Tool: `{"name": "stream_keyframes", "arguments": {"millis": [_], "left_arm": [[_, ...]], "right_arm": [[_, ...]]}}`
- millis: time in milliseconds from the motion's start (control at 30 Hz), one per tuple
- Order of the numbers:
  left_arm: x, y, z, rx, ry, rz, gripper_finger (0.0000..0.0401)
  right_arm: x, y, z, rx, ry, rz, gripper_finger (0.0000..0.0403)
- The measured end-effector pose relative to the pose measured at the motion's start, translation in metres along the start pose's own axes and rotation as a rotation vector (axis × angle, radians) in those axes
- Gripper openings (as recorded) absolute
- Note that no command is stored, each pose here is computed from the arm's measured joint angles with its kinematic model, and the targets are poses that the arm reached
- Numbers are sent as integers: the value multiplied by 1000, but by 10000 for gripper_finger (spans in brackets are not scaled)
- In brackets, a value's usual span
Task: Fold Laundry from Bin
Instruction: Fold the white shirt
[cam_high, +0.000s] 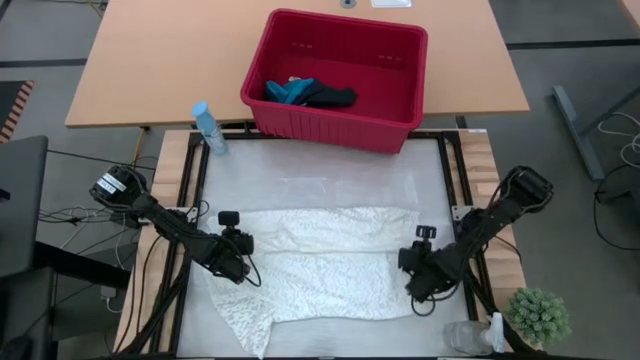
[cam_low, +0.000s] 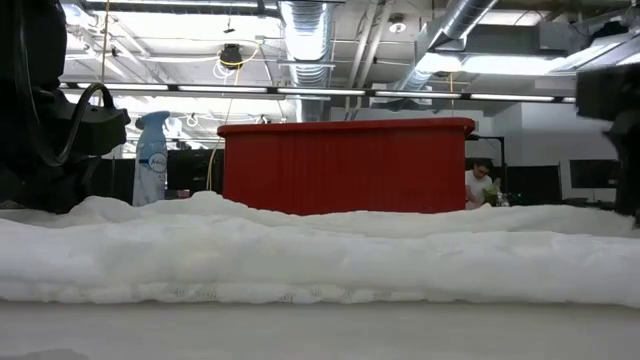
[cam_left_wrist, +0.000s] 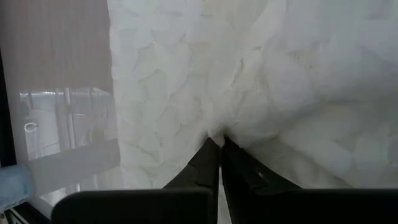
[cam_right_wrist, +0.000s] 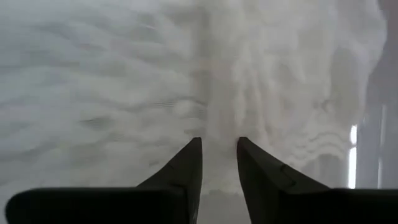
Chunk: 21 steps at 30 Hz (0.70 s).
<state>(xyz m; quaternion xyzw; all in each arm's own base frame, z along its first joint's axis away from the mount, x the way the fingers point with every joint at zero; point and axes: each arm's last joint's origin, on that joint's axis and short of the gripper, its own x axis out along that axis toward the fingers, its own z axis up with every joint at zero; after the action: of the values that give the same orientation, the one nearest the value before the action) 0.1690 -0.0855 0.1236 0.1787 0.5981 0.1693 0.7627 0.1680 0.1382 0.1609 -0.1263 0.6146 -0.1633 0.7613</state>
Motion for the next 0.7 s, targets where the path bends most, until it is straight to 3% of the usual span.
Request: {"name": "stream_keyframes", "arguments": {"millis": [167,233,333,467,700], "left_arm": [[0,0,0,-3,0,0,0],[0,0,0,-3,0,0,0],[0,0,0,-2,0,0,0],[0,0,0,11,-5,7,0],[0,0,0,10,-17,23,0]], "right_arm": [[-20,-8,-6,47,-59,-175,128],[-26,-15,-8,99,-79,-194,128],[-33,-28,-15,217,-92,-168,128],[-31,-53,-19,493,-119,-109,129],[-26,-91,-11,856,-179,13,129]]}}
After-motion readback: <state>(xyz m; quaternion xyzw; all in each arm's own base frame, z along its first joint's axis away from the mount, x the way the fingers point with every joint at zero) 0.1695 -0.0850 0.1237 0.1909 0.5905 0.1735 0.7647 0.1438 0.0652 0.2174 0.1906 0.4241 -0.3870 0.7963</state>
